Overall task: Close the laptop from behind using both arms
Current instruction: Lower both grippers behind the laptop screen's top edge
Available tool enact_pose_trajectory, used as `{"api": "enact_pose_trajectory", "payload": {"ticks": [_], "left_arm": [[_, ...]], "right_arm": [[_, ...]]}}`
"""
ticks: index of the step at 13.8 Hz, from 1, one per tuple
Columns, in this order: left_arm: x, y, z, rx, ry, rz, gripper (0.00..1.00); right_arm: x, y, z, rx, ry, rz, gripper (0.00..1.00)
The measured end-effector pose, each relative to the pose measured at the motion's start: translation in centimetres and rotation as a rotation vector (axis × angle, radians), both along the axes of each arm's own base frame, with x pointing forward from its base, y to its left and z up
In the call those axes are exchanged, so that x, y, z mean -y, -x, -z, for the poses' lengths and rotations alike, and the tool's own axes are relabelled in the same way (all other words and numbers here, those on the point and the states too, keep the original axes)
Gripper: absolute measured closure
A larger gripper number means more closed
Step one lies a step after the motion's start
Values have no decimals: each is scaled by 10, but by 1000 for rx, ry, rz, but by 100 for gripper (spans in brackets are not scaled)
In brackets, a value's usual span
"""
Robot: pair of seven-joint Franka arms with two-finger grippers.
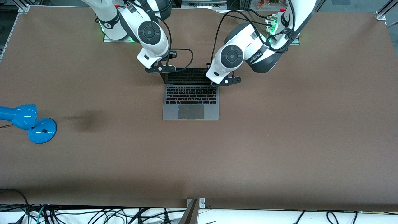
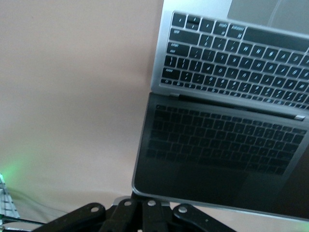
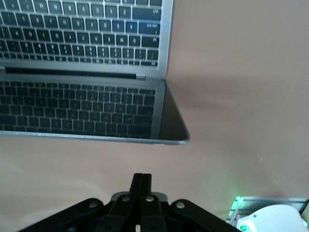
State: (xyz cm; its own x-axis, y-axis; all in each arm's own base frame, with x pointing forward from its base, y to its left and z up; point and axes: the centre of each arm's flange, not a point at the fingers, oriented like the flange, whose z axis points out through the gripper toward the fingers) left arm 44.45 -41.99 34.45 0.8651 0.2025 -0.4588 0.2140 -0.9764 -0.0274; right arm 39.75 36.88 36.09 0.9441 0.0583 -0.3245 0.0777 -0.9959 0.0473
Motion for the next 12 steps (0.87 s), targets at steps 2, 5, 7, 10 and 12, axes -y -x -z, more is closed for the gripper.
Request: {"api": "enact_pose_trajectory", "payload": {"ticks": [2,5,7,10,12], "left_arm": [[1,-8,-1,8,3,-11,99],[2,-18,0,21,1,-17,99],[2,-27,-1,22,10,-36,99],[-1,-40,1,25,16,-54,99],[-4,-49,2,58,0,-43,99]], "right_arm": [[0,-10,2,20,-8,3,99],[-2,-24,13,53,-28,5,99],[-1,-34,25,65,-24,-3,99],[2,-53,34,73,-23,0,99],[5,-65,34,76,-30,14,99]]}}
